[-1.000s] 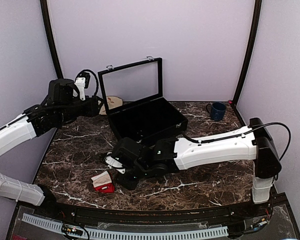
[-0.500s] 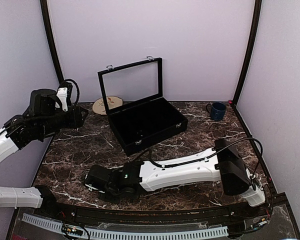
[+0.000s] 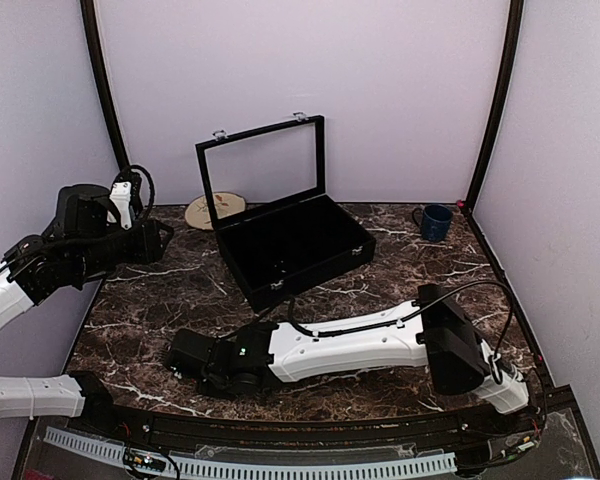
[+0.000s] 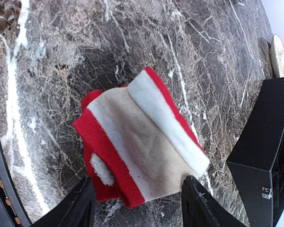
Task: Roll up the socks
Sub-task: Pick up the sock from the corner of the board.
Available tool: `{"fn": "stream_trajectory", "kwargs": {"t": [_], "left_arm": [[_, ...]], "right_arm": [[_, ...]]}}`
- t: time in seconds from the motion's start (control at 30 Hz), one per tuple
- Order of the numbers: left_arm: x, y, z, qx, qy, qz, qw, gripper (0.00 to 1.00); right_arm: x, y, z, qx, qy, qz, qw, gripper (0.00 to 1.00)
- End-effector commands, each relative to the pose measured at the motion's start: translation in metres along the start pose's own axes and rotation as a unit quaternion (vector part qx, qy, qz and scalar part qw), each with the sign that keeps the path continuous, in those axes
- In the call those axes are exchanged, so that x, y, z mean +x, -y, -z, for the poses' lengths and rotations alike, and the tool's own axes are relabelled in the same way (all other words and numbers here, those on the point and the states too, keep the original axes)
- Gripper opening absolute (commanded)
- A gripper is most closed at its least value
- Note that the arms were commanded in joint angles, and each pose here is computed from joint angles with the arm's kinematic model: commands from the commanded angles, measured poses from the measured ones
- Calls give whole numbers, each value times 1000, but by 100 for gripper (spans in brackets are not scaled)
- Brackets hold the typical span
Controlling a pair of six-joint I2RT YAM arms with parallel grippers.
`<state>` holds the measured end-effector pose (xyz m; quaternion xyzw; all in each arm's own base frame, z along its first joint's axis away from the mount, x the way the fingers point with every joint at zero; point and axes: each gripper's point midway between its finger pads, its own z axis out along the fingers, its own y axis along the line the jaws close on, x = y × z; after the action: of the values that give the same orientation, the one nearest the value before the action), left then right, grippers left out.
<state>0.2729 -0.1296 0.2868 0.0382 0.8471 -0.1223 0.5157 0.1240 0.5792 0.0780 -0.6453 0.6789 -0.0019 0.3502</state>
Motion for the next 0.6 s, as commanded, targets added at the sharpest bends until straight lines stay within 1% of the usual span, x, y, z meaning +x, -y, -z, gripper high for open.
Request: {"fn": "stream_trajectory", "kwargs": {"t": [0.0, 0.13, 0.33, 0.57], "left_arm": [[1, -6, 4, -11, 3, 7, 1000, 60], [-2, -7, 4, -15, 7, 8, 1000, 62], [-4, -6, 3, -13, 10, 9, 1000, 62], [-2, -5, 0, -13, 6, 10, 1000, 62]], "right_arm": [[0, 3, -9, 5, -3, 10, 1000, 59], [5, 2, -12, 2, -9, 14, 1000, 59], [7, 8, -18, 8, -11, 13, 1000, 59], [10, 12, -27, 2, -15, 15, 1000, 49]]}}
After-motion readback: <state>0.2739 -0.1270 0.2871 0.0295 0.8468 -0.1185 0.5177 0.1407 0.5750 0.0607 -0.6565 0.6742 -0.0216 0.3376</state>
